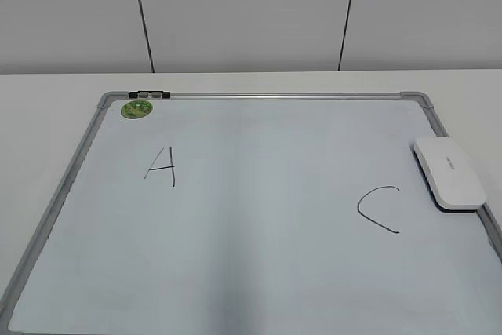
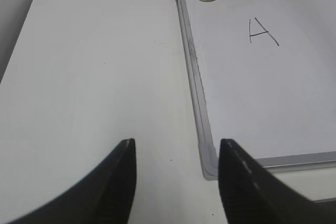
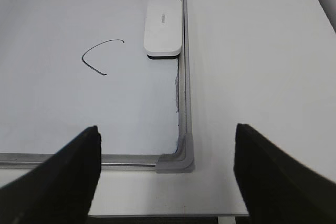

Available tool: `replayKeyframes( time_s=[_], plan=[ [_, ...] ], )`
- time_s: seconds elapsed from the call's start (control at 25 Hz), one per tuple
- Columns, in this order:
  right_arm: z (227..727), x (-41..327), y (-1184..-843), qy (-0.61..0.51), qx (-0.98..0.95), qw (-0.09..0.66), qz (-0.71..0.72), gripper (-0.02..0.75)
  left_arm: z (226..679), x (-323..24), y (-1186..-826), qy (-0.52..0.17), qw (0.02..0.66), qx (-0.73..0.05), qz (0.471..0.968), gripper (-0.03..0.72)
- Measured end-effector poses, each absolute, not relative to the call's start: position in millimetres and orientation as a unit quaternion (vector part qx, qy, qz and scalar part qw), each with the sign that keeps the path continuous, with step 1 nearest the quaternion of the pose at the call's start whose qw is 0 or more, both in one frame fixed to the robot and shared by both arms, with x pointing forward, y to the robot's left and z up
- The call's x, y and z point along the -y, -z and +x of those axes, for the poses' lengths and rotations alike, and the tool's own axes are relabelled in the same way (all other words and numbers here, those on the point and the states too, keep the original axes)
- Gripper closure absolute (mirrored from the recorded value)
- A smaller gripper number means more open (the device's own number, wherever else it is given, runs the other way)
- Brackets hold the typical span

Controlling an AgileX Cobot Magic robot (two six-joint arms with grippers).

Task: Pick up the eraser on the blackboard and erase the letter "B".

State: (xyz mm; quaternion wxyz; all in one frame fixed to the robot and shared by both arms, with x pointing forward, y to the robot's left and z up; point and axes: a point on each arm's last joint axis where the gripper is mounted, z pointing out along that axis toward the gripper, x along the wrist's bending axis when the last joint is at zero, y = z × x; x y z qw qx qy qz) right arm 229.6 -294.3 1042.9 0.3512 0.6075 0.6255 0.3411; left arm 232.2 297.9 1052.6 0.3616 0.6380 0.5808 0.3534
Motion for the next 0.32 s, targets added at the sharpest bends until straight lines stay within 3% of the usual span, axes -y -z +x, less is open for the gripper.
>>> replayKeyframes(
  time_s=[0.32],
  plan=[
    [229.6, 294.3, -1042.9, -0.341, -0.626, 0.351, 0.607, 0.151, 232.2, -297.9, -1052.6, -0.353, 0.362, -0.581, 0.638, 0.320]
  ],
)
